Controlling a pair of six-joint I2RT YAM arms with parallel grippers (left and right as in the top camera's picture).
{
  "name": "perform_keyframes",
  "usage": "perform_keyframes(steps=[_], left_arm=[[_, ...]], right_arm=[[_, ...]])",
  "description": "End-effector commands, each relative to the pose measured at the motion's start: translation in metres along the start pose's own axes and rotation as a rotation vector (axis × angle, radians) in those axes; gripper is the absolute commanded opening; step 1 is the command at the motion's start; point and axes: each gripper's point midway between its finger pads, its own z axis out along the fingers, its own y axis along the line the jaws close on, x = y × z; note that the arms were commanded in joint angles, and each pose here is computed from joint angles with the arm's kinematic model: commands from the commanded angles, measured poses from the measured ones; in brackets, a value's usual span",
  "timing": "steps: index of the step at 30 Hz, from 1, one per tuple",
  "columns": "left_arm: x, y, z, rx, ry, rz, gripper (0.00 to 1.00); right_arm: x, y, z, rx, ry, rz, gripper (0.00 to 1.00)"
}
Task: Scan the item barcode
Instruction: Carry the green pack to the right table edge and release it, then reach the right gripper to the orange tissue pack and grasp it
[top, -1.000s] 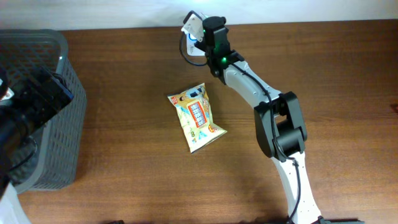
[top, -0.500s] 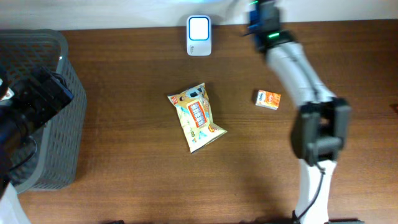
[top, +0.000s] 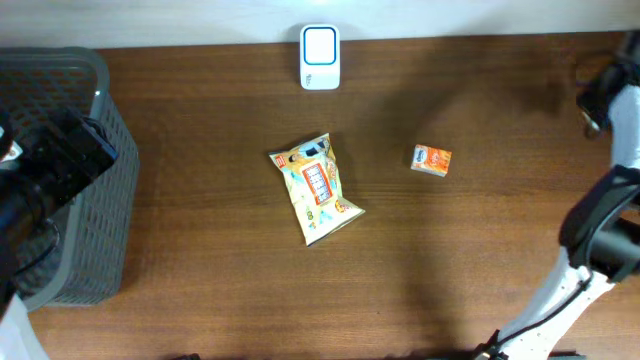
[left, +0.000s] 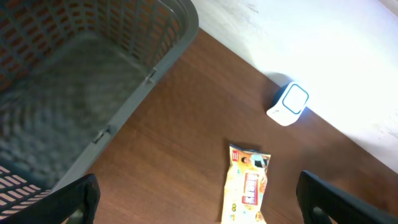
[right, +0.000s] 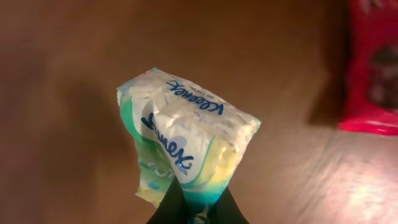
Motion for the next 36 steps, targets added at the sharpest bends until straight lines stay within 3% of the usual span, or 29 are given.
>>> perform_keyframes(steps=[1,3,9,10,12,13,14,19,22,26,28,33,36], left_arm=[[-0.001,0.001,-0.004,-0.002,-0.013,-0.01,0.99],[-0.001,0.001,-0.004,-0.002,-0.013,-0.01,0.99],[-0.001,0.001,-0.004,-0.002,-0.013,-0.01,0.99],[-0.001,0.001,-0.004,-0.002,-0.013,-0.01,0.99],[-0.001,0.001,-0.004,-0.002,-0.013,-0.01,0.99],[-0.001,0.001,-0.004,-0.002,-0.013,-0.01,0.99],[-0.001,0.001,-0.004,-0.002,-0.013,-0.01,0.99],[-0.001,0.001,-0.004,-0.002,-0.013,-0.01,0.99],[-0.001,0.001,-0.004,-0.002,-0.013,-0.01,0.99],[-0.001,0.001,-0.004,-0.002,-0.013,-0.01,0.99],[-0.001,0.001,-0.004,-0.002,-0.013,-0.01,0.99],[-0.001,0.001,-0.004,-0.002,-0.013,-0.01,0.99],[-0.001,0.001,-0.004,-0.002,-0.013,-0.01,0.99]], right_arm=[[0.004,-0.039,0.031,0.049,0.044,0.071,0.04],[-0.002,-0.055,0.041,0.061,0.033,0.089,0.04],[-0.019,-0.091,0.048,0.122,-0.015,0.129,0.2],[-0.02,-0.096,0.048,0.125,-0.015,0.136,0.33],[-0.023,-0.096,0.047,0.093,-0.008,0.133,0.76],[-0.025,-0.089,0.044,0.05,0.0,0.086,0.88],[-0.028,-0.082,0.038,0.013,0.003,0.051,0.93],[-0.05,-0.061,-0.023,-0.041,-0.053,0.025,0.95],[-0.045,-0.019,-0.077,-0.249,-0.025,-0.006,0.99],[0.019,0.052,-0.156,-0.652,0.24,-0.068,0.99],[0.06,0.072,-0.177,-0.718,0.395,-0.094,0.99],[0.159,0.098,-0.189,-0.61,0.668,-0.18,0.99],[0.204,0.099,-0.179,-0.452,0.752,-0.145,0.99]])
